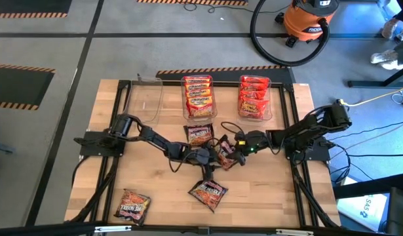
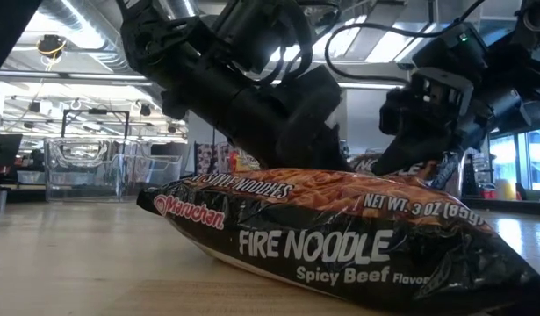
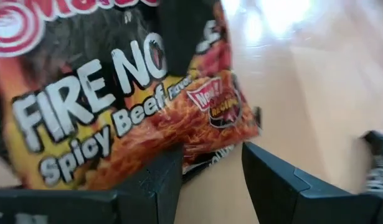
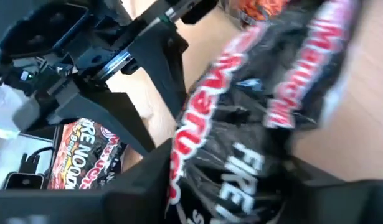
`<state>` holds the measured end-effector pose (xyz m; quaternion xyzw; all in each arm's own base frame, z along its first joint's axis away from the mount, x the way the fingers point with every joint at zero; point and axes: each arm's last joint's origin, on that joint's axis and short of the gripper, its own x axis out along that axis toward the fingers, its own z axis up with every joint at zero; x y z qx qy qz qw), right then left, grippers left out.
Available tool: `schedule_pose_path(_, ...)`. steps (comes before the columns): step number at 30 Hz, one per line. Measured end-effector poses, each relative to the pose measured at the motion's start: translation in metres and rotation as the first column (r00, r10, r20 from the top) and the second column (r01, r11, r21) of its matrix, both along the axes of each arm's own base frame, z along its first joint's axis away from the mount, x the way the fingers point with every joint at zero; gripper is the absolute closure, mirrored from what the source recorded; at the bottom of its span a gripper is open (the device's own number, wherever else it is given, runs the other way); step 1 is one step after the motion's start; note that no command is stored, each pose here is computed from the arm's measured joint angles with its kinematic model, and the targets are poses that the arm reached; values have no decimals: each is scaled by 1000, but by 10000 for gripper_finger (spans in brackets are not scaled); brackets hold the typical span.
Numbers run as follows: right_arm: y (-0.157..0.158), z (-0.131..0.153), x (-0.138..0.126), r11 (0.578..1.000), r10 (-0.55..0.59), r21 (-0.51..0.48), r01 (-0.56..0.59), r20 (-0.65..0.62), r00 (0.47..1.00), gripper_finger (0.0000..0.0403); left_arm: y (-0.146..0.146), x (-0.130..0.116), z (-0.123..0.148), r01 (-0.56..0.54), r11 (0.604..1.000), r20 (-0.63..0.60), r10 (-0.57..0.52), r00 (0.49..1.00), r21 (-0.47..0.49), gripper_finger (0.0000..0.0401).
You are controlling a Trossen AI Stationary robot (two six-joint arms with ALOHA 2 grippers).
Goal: Sort Maruchan noodles
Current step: Put the top right black noodle pack into the left transparent bin
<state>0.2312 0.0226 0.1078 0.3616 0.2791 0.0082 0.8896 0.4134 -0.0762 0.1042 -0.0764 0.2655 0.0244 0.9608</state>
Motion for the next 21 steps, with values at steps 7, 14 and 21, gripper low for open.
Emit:
schedule_pose_path(7, 0, 2, 1, 997, 45, -60, -43, 28, 999, 311, -2, -11, 31, 71, 992, -63, -78, 995, -100, 243)
schedule_pose_path(14, 0, 6, 2, 991, 62, -124, -53, 74, 995, 302, 2, -30, 82, 93, 992, -71, -99, 993, -83, 243)
schedule_pose_path(21, 14, 17, 14, 951, 124, -298, -84, 117, 985, 310, 15, -37, 118, 126, 984, 34, -123, 992, -123, 230)
